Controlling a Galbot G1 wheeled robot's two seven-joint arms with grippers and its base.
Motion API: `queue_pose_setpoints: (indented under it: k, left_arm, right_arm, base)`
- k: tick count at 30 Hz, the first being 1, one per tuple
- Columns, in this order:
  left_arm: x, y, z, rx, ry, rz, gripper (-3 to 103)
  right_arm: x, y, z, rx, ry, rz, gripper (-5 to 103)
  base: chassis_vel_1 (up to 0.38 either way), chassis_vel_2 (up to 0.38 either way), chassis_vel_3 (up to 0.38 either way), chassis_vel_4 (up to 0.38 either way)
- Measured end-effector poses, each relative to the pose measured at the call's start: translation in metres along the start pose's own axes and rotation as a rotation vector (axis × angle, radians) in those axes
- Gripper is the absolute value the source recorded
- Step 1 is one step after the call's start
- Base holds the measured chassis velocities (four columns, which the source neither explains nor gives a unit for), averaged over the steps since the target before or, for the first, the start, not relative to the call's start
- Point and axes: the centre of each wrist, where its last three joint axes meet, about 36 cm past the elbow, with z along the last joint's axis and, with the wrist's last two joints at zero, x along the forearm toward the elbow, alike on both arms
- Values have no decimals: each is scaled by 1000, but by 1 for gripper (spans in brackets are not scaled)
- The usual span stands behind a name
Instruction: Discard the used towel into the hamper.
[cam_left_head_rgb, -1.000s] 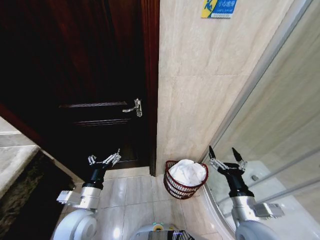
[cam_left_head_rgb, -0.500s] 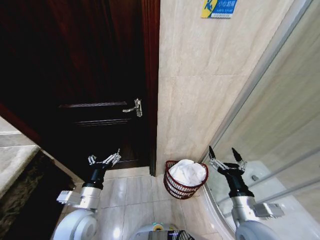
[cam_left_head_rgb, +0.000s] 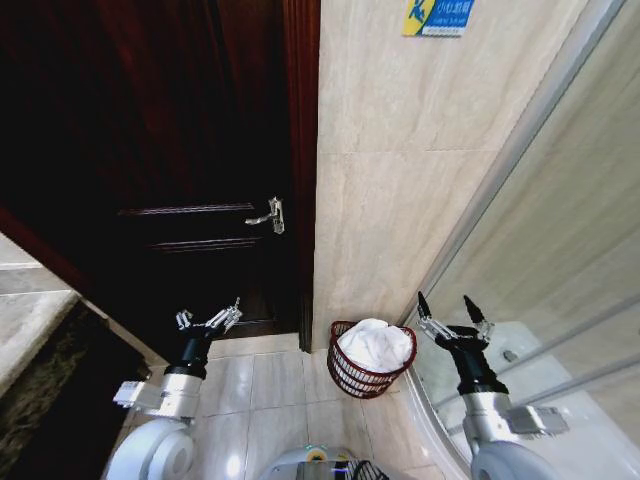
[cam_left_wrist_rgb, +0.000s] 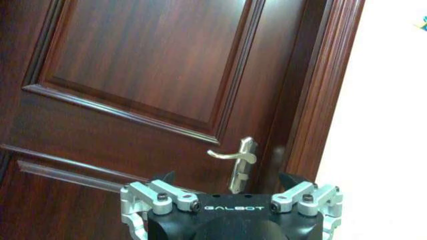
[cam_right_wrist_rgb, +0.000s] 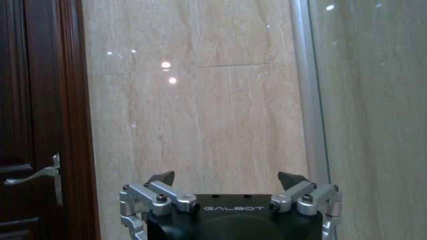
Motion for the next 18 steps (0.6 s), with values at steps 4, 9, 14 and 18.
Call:
queue_pose_setpoints:
  k: [4, 9, 14, 18]
  left_arm:
    - [0, 0, 0, 0, 0, 0, 100]
    - [0, 0, 0, 0, 0, 0, 100]
    - [0, 0, 0, 0, 0, 0, 100]
    - [0, 0, 0, 0, 0, 0, 100]
  right_arm:
    - [0, 0, 0, 0, 0, 0, 100]
    - [0, 0, 0, 0, 0, 0, 100]
    - [0, 0, 0, 0, 0, 0, 100]
    - [0, 0, 0, 0, 0, 0, 100]
  base:
    - [0, 0, 0, 0]
    - [0, 0, 0, 0]
    - [0, 0, 0, 0]
    - [0, 0, 0, 0]
